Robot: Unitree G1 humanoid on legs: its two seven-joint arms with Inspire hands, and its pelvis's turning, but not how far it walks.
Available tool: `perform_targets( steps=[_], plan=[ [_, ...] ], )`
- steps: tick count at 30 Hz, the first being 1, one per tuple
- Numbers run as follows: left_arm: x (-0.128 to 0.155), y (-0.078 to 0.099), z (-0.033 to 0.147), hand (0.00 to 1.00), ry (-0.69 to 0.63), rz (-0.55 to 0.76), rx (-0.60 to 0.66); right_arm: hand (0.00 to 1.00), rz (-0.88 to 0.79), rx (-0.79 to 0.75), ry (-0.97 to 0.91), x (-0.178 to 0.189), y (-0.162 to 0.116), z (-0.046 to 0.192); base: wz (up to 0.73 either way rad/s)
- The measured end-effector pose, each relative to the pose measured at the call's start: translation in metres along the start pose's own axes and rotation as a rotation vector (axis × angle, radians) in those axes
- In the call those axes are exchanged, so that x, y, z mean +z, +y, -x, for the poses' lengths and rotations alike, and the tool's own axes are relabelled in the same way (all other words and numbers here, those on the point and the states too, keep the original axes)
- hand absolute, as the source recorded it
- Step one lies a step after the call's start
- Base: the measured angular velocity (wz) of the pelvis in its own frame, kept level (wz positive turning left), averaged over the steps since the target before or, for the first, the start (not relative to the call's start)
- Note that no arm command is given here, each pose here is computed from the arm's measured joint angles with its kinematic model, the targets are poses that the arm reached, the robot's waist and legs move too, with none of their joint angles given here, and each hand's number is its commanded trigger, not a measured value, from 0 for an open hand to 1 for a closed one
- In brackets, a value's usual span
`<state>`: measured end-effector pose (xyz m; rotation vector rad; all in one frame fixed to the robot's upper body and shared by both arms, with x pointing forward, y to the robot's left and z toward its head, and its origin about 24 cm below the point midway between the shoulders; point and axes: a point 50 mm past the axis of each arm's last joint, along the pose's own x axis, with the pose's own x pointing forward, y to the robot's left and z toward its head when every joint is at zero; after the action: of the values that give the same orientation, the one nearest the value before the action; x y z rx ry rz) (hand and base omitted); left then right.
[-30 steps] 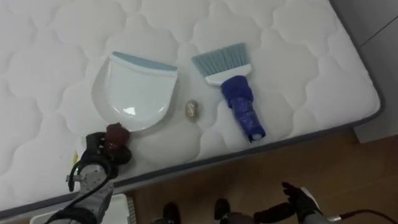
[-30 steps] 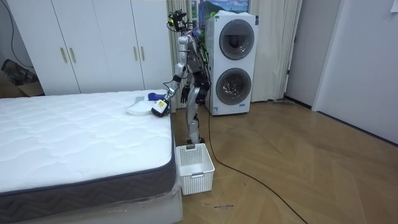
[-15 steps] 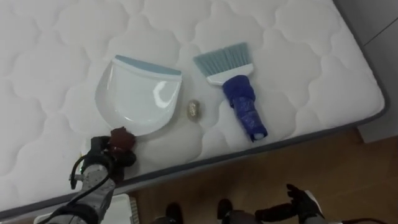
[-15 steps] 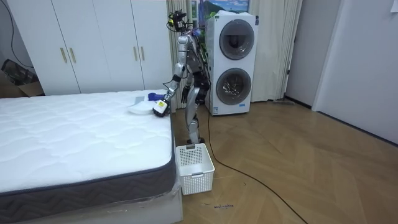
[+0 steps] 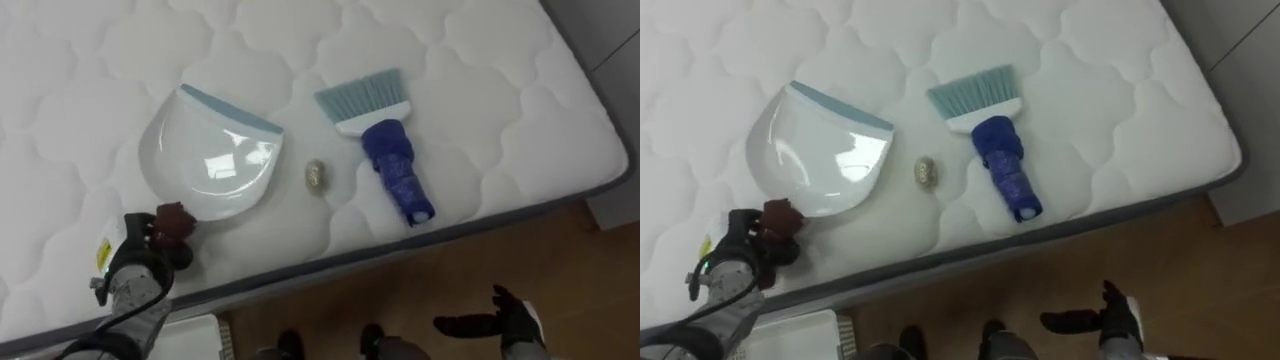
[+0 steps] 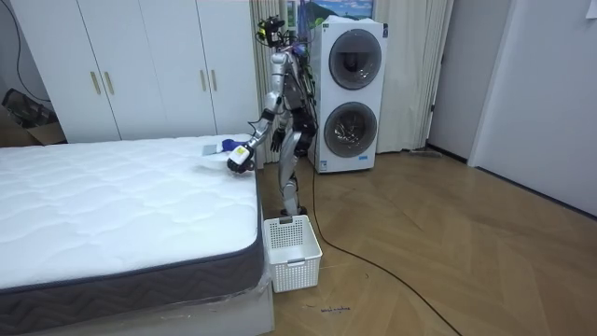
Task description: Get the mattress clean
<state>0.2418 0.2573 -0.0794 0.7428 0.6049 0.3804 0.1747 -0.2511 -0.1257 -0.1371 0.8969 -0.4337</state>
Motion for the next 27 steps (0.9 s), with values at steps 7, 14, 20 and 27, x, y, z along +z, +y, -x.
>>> perform_targets(
  steps=[7,14,20,27],
  plan=[
    [-0.007,0.006,0.003,1.0,-0.074,-0.089,0.034,0.0,-0.063,-0.059,-0.08,0.018,-0.012,-0.003,-0.01],
    [-0.018,0.011,0.008,1.0,-0.13,-0.133,0.051,0.0,-0.086,-0.096,-0.139,0.027,-0.02,-0.004,-0.02],
    [-0.017,0.022,0.006,1.0,-0.202,-0.182,0.055,0.0,-0.146,-0.145,-0.207,0.045,-0.027,-0.005,-0.02],
    [-0.01,0.024,0.009,1.0,-0.31,-0.233,0.048,0.0,-0.148,-0.201,-0.356,0.077,-0.03,-0.001,-0.03]
  ],
)
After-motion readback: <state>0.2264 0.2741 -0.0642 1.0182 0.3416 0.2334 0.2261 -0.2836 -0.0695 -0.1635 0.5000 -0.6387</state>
